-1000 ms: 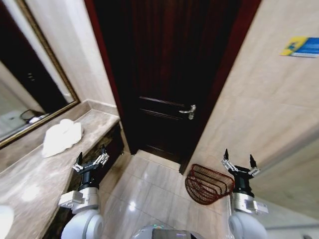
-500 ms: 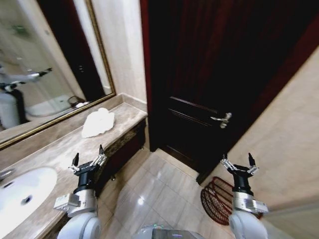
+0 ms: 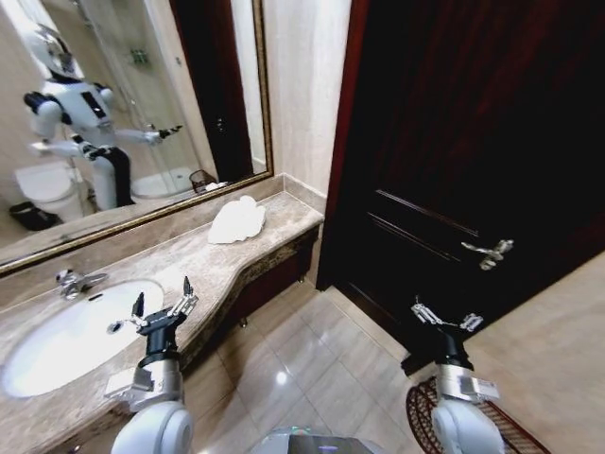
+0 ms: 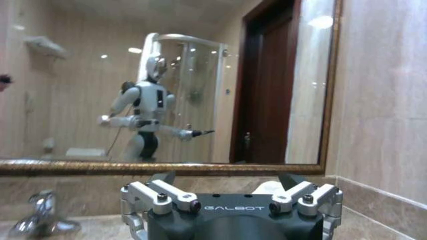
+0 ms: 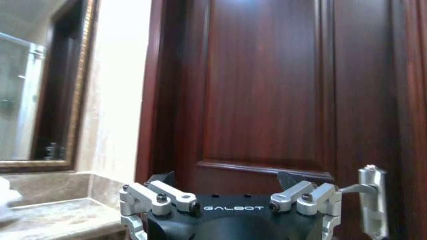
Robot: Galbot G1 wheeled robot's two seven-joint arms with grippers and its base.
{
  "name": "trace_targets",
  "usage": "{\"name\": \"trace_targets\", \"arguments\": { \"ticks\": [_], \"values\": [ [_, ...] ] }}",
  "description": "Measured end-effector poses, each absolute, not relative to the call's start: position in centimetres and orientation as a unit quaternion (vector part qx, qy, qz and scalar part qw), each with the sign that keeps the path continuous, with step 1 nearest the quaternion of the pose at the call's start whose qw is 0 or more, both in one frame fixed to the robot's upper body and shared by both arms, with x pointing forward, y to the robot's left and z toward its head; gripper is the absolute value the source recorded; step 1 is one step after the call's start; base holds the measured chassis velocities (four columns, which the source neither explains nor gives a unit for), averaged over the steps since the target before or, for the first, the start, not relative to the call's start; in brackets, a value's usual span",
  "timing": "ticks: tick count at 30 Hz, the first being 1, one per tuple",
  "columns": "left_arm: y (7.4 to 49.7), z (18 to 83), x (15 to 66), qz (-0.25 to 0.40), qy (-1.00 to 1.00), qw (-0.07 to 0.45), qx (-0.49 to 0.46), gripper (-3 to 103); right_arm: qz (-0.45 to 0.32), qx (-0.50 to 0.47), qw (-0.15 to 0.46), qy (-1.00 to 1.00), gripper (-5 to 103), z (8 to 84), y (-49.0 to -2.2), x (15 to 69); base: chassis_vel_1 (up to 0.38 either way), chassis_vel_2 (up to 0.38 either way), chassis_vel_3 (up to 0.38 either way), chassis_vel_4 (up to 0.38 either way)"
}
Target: Discard the used towel into the hamper.
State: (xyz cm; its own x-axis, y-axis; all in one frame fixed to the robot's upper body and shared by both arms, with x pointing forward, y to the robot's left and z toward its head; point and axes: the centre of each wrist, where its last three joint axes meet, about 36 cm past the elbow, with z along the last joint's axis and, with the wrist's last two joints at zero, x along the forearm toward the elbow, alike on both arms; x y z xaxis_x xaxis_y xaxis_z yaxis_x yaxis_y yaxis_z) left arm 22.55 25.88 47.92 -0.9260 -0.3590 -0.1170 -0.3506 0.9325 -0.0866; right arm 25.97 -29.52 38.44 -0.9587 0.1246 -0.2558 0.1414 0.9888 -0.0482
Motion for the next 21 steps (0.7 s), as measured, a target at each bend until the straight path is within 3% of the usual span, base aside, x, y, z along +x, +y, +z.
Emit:
{"name": "trace_targets", "arguments": {
  "ticks": [11, 21],
  "values": [
    [25.8, 46.7, 22.7, -0.026, 0.988, 0.05, -0.143, 100, -0.024, 0.045, 0.129, 0.99, 100, 37.9, -28.2, 26.2, -0.033, 0.036, 0.029, -0.039],
    [25.6, 46.2, 22.6, -0.043, 0.991, 0.054, -0.115, 100, -0.013, 0.046, 0.133, 0.99, 100, 37.6, -26.7, 26.3, -0.166, 0.172, 0.179, -0.183]
  ]
}}
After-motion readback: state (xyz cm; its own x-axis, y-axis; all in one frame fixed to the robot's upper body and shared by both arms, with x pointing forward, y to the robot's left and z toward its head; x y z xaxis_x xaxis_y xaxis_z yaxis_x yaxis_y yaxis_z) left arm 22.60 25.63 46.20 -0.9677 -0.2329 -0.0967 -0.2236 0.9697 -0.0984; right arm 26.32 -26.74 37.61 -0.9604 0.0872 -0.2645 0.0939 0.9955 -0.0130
